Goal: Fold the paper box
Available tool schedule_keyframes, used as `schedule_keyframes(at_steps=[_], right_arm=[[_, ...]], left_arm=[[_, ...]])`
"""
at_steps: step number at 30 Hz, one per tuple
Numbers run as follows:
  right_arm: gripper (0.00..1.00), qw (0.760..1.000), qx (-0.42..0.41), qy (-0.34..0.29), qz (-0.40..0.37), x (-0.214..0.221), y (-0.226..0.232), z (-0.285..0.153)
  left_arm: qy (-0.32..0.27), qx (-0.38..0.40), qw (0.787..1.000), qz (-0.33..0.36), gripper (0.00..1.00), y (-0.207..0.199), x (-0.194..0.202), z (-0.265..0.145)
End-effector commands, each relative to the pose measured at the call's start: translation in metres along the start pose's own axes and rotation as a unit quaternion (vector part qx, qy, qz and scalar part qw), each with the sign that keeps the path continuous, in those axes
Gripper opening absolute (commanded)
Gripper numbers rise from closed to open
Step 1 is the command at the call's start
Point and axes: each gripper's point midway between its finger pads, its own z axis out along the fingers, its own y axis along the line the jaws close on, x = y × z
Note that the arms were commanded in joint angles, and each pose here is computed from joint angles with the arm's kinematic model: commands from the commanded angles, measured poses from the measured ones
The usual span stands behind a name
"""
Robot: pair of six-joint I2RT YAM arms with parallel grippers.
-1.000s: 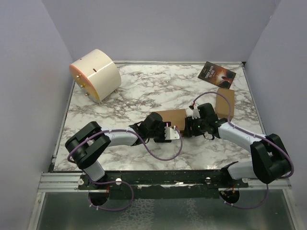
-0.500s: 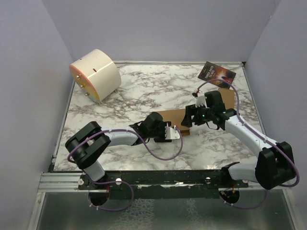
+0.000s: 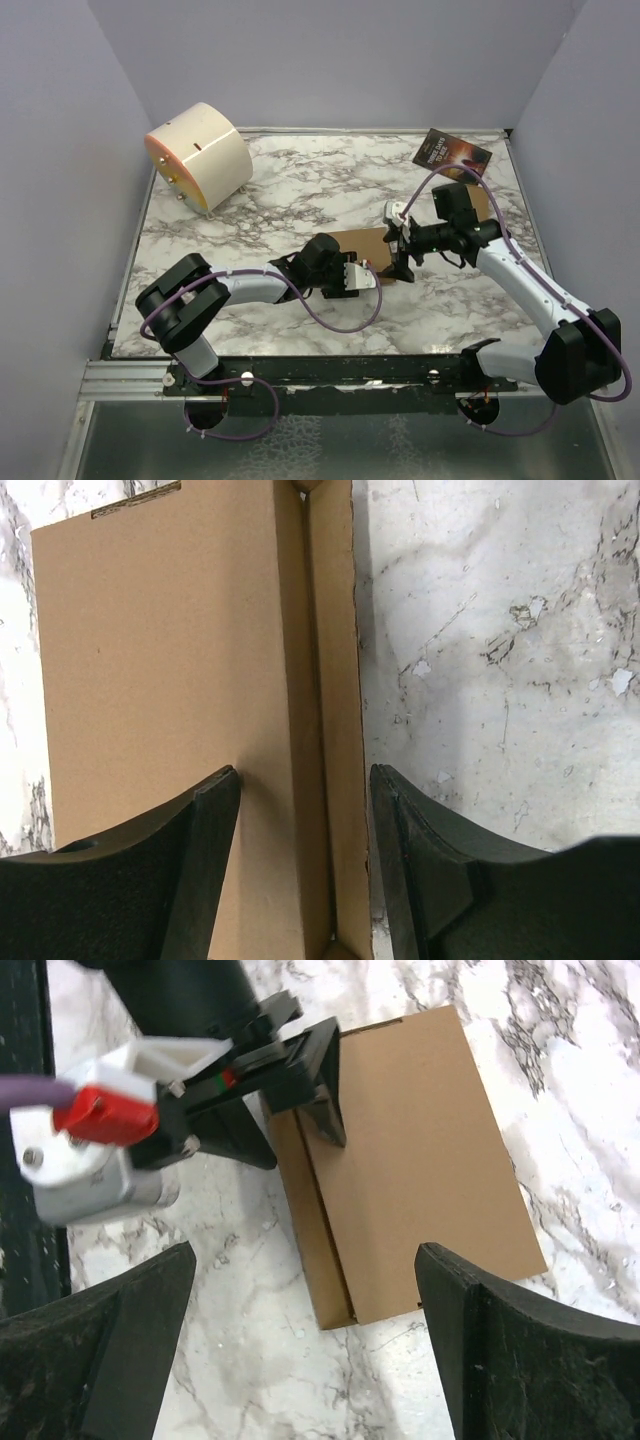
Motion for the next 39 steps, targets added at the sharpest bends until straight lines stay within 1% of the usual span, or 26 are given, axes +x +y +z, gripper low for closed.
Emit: schedule_keyframes(at_steps=[1, 8, 13, 16, 18, 19, 22, 24, 26, 28, 30, 35, 39], right_arm=[[0.93, 0.992, -0.052, -0.017, -0.117, 0.003, 0.017, -0.004], [0.94, 0.979, -0.091, -0.011, -0.182, 0.023, 0.032, -0.007], [0.96, 0.970, -0.102, -0.007, -0.220, 0.034, 0.032, -0.003], [0.99, 0.956, -0.107, 0.001, -0.273, 0.047, 0.029, 0.002], [1.00, 0.949, -0.104, 0.008, -0.298, 0.061, 0.027, 0.008], [1.00, 0.947, -0.097, 0.008, -0.307, 0.064, 0.023, 0.011], [1.00, 0.942, -0.075, 0.005, -0.327, 0.069, 0.014, 0.018], [1.00, 0.941, -0.056, 0.005, -0.335, 0.072, 0.008, 0.022], [1.00, 0.938, -0.040, 0.011, -0.345, 0.078, 0.002, 0.025], [1.00, 0.934, -0.024, 0.020, -0.357, 0.087, -0.003, 0.028], [1.00, 0.928, -0.004, 0.026, -0.373, 0.091, -0.012, 0.030], [1.00, 0.918, 0.018, 0.029, -0.395, 0.096, -0.019, 0.037], [1.00, 0.913, 0.032, 0.032, -0.405, 0.094, -0.026, 0.041]], left_arm=[[-0.024, -0.006, 0.999, -0.027, 0.59, 0.006, -0.016, -0.007], [-0.086, -0.033, 0.995, -0.038, 0.65, 0.017, -0.049, -0.028], [-0.106, -0.042, 0.992, -0.051, 0.65, 0.023, -0.060, -0.037], [-0.106, -0.068, 0.986, -0.105, 0.65, 0.038, -0.058, -0.042], [-0.107, -0.095, 0.976, -0.164, 0.65, 0.056, -0.054, -0.046], [-0.104, -0.117, 0.967, -0.201, 0.65, 0.068, -0.049, -0.049], [-0.104, -0.161, 0.932, -0.307, 0.65, 0.103, -0.033, -0.057], [-0.106, -0.184, 0.910, -0.356, 0.66, 0.120, -0.022, -0.062], [-0.107, -0.197, 0.895, -0.385, 0.66, 0.130, -0.014, -0.065], [-0.107, -0.207, 0.886, -0.401, 0.66, 0.137, -0.008, -0.068], [-0.102, -0.212, 0.881, -0.409, 0.66, 0.142, -0.002, -0.070], [-0.080, -0.222, 0.880, -0.413, 0.64, 0.148, 0.016, -0.066], [-0.065, -0.226, 0.886, -0.400, 0.64, 0.158, 0.025, -0.058]])
